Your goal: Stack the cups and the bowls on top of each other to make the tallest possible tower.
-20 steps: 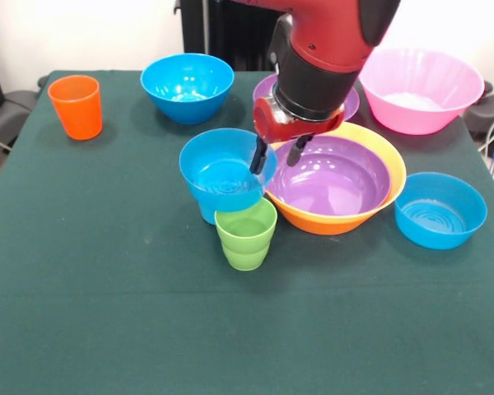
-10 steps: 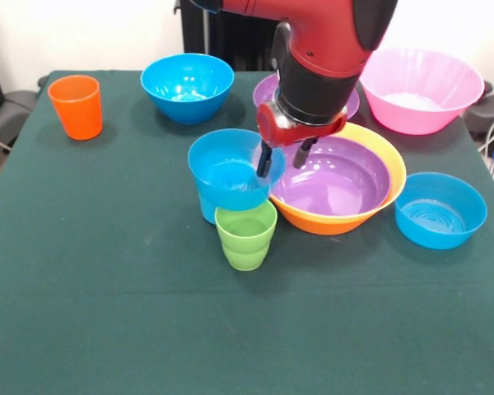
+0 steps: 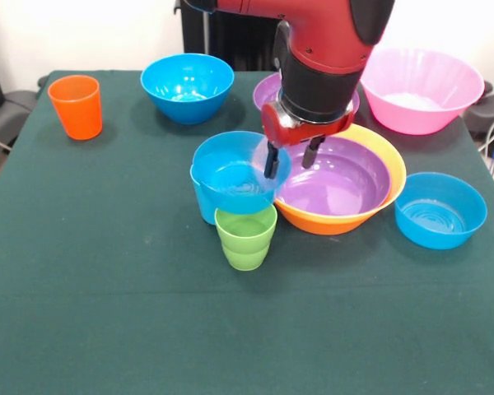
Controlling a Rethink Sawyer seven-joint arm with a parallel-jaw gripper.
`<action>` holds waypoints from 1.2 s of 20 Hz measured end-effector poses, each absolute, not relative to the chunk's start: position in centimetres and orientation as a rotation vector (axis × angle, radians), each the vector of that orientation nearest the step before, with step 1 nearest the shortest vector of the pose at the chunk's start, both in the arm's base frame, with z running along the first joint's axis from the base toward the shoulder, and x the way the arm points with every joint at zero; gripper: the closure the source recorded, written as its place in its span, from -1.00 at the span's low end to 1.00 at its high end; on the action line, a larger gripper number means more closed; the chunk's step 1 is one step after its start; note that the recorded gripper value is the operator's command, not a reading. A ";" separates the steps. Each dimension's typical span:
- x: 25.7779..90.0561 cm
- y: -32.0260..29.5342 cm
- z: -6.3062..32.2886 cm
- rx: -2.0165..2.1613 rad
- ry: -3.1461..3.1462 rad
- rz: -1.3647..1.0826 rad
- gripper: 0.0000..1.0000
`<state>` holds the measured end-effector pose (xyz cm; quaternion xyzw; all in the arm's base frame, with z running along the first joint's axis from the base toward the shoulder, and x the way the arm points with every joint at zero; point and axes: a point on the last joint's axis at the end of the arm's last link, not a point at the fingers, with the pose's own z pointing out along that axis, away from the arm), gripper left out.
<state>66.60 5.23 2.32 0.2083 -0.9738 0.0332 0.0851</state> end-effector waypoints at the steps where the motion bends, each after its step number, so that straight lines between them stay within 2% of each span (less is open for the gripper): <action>1: 66.6 5.3 2.3 0.622 -2.904 0.093 -1.00; 24: 63.8 7.9 3.5 0.637 -2.721 0.096 -1.00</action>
